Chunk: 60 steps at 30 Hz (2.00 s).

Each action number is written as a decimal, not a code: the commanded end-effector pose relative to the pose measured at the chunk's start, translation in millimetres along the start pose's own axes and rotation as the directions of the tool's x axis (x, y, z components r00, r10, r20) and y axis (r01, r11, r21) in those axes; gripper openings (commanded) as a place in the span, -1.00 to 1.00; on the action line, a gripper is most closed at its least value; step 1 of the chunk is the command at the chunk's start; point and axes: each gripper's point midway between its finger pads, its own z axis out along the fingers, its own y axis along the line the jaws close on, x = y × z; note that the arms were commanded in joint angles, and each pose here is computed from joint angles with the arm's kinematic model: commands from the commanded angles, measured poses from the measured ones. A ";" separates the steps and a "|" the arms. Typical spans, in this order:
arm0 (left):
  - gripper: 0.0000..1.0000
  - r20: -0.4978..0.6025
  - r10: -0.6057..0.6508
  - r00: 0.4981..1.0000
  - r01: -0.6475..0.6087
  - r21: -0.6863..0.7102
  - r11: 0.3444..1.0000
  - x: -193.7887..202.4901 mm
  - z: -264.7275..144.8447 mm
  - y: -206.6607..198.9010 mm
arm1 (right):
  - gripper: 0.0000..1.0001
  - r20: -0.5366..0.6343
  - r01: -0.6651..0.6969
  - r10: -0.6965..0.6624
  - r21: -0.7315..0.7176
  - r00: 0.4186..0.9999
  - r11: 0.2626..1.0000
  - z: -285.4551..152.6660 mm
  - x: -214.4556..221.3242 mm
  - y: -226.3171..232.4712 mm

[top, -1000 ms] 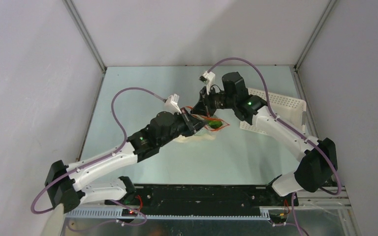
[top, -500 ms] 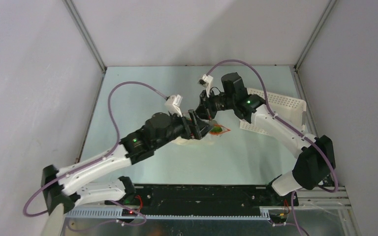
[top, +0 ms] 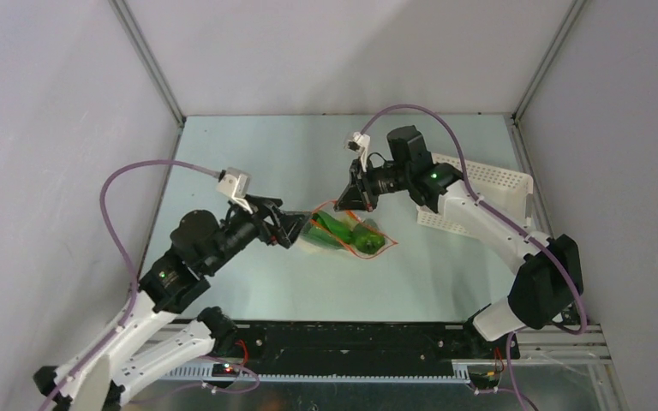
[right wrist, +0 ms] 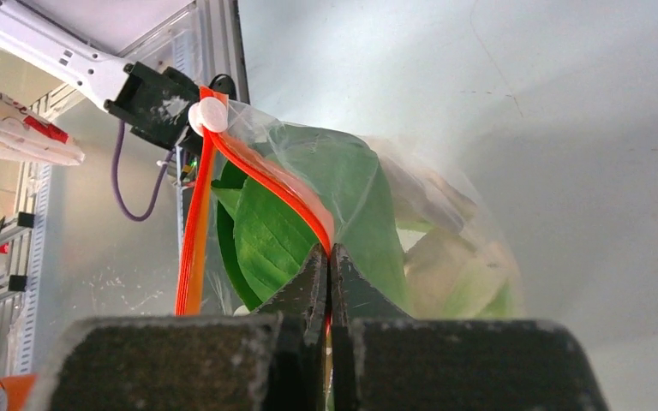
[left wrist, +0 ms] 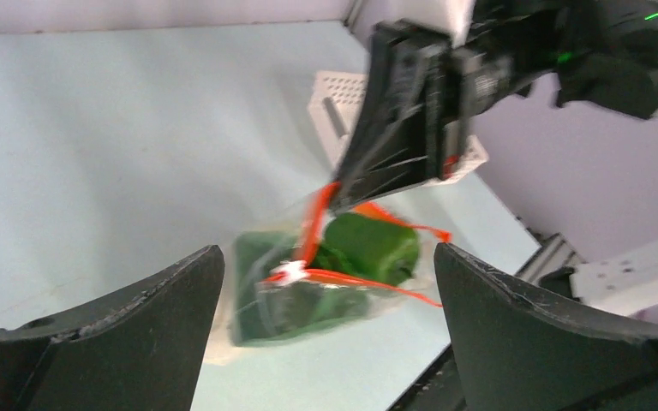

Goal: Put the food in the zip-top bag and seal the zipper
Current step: Adjust the zipper food storage bag at the center of the board.

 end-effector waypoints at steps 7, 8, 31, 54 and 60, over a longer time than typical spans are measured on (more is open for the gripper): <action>0.99 0.060 0.265 0.962 -0.270 0.332 0.904 35.7 14.0 1.7 | -1.00 0.058 0.017 -0.008 -0.155 0.998 0.988 -18.2 -21.1 4.9; 0.99 0.073 0.275 0.959 -0.282 0.371 0.885 35.5 11.4 -0.4 | -1.00 0.058 0.010 -0.001 -0.155 0.998 0.988 -19.8 -21.3 3.1; 0.64 0.009 0.377 0.926 -0.304 0.609 0.732 62.0 24.3 36.3 | -1.00 -0.031 0.005 -0.013 -0.246 0.999 0.969 -11.9 -16.9 7.6; -0.52 -0.013 0.398 0.917 -0.277 0.697 0.661 75.2 29.9 14.3 | -1.00 -0.057 -0.018 0.004 -0.234 0.998 0.972 -0.2 -20.3 0.3; -0.99 -0.011 0.376 0.926 -0.267 0.684 0.679 69.8 26.9 -3.9 | -0.99 -0.067 -0.026 0.018 -0.128 0.998 0.991 -1.1 -18.5 -15.9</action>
